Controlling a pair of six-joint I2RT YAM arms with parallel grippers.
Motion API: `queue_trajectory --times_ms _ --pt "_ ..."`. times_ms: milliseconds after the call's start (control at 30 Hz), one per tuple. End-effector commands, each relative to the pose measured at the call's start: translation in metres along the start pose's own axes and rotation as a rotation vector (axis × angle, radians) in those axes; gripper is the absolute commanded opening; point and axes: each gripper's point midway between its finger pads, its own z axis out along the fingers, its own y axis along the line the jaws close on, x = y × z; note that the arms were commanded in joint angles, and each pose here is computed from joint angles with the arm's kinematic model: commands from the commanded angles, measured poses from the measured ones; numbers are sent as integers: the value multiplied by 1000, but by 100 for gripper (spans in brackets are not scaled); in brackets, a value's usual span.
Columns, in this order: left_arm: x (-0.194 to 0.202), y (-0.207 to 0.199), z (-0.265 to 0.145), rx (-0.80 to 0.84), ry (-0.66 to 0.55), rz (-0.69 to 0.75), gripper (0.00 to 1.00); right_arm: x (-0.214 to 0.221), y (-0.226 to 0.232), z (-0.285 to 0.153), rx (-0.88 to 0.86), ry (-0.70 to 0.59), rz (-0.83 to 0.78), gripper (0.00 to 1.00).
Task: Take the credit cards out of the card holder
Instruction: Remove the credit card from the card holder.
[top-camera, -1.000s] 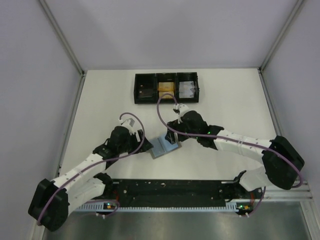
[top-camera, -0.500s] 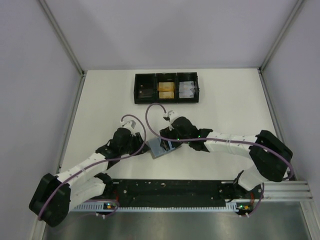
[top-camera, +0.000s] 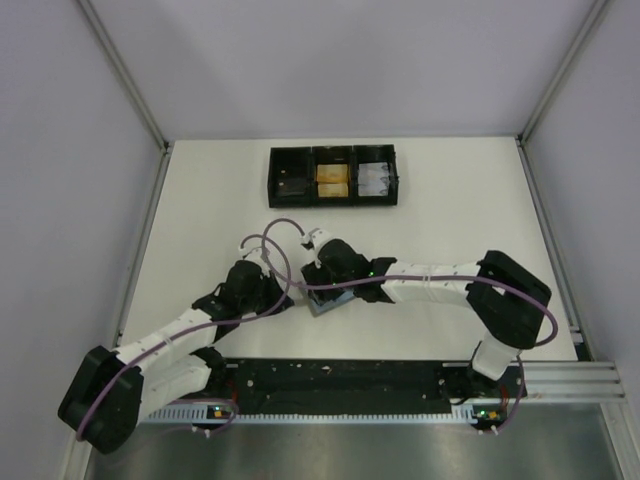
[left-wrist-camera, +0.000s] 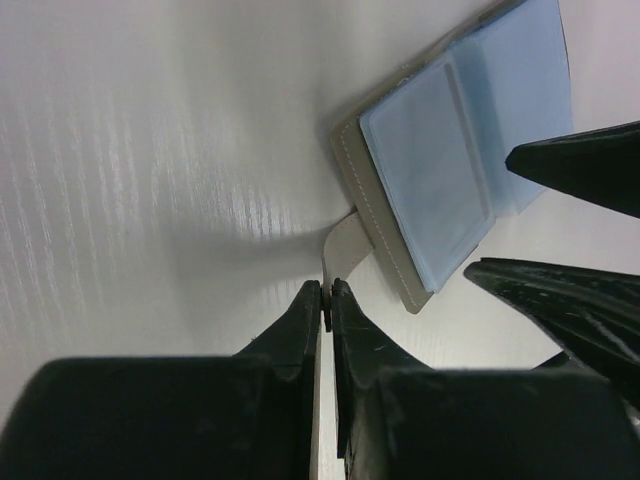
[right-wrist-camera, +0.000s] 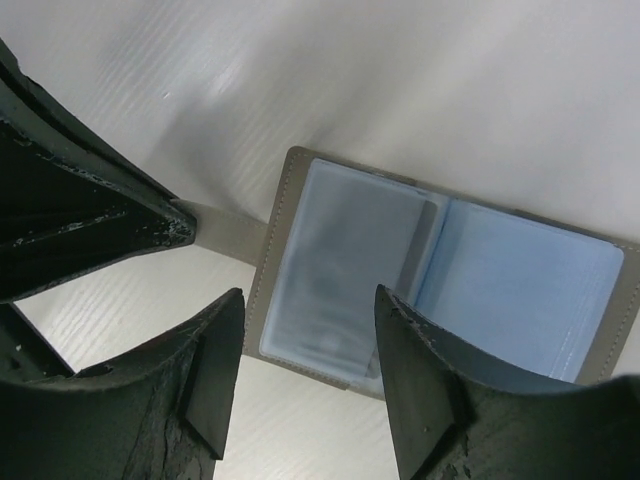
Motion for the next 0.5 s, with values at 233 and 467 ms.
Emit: queue_trajectory --times_ms 233,467 --pt "-1 0 2 8 -19 11 1 8 5 18 137 80 -128 65" --pt "-1 4 1 -11 -20 20 0 10 -11 14 233 84 -145 64"
